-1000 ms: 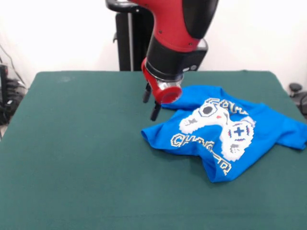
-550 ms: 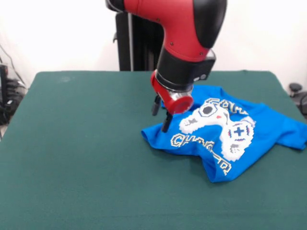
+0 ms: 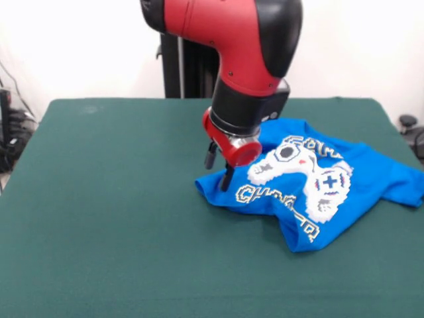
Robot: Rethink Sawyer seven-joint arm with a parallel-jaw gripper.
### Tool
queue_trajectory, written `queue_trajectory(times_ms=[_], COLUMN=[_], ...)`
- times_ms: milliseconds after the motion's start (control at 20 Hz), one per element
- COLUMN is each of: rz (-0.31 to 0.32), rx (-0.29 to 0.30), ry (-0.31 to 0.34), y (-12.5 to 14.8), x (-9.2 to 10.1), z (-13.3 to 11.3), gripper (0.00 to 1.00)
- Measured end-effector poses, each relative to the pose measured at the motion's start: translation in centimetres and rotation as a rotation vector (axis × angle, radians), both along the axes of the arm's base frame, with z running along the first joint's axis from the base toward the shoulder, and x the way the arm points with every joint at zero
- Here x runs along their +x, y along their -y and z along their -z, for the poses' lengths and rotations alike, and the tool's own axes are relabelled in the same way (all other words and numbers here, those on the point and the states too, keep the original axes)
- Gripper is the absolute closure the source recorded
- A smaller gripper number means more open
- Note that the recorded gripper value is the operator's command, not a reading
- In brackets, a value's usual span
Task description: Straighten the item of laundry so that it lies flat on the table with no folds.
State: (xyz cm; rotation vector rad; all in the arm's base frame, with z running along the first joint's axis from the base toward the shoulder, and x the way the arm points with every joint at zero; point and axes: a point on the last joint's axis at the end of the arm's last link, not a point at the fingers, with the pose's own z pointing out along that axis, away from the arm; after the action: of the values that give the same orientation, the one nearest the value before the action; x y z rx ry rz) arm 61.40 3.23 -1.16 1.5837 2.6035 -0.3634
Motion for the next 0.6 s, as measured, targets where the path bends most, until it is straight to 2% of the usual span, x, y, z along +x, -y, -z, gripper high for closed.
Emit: queue_trajectory(times_ms=[300, 600], rz=[-0.048, -0.055], rx=[-0.02, -0.009], ry=[-0.04, -0.056], y=[0.2, 0.5], x=[-1.8, -2.3], z=[2.3, 3.3], gripper=[0.0, 0.0])
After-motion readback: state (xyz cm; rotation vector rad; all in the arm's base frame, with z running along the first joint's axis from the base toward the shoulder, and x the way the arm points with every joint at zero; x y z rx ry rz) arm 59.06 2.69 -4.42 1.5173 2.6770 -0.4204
